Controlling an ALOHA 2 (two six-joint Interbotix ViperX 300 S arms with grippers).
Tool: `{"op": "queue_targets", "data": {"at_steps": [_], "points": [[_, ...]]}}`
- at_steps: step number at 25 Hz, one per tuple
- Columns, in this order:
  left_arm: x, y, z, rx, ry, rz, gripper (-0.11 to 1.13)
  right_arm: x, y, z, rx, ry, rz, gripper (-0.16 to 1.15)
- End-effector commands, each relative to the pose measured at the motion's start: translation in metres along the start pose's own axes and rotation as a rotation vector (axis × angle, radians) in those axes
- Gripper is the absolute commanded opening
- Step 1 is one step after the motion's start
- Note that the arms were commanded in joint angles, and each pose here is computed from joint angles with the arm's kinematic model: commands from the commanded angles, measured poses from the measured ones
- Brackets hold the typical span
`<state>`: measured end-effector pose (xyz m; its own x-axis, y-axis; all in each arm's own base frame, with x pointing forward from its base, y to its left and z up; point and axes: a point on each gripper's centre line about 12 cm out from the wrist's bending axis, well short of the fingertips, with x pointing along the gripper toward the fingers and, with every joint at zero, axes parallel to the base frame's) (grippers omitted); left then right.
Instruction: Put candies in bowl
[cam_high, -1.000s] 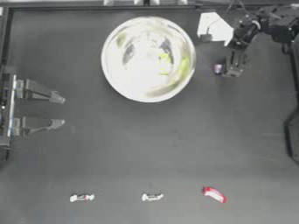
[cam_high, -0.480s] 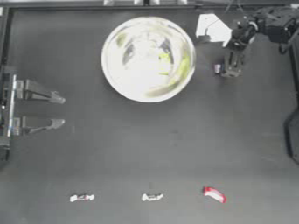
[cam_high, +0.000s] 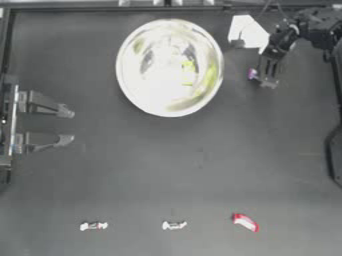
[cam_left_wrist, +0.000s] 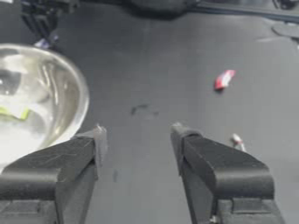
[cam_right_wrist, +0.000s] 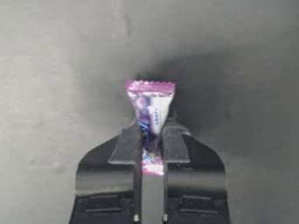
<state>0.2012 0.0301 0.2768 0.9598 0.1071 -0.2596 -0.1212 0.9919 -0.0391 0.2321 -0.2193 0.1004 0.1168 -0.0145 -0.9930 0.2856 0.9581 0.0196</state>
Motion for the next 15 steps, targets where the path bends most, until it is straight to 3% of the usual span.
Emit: {"op": "queue_targets", "data": {"at_steps": [1,10,15], "points": [[0.0,0.0,0.006,0.002,-0.018,0.005,0.85,-0.022,0.005,0.007,0.004,-0.049,-0.016,0.29],[0.0,0.001,0.005,0.002,-0.017,0.005,0.85,-0.112,0.013,0.017,-0.005,-0.346,-0.138,0.29],[0.0,0.001,0.003,0.002,-0.016,0.009,0.85,-0.15,0.027,0.038,-0.019,-0.566,-0.18,0.29]]}}
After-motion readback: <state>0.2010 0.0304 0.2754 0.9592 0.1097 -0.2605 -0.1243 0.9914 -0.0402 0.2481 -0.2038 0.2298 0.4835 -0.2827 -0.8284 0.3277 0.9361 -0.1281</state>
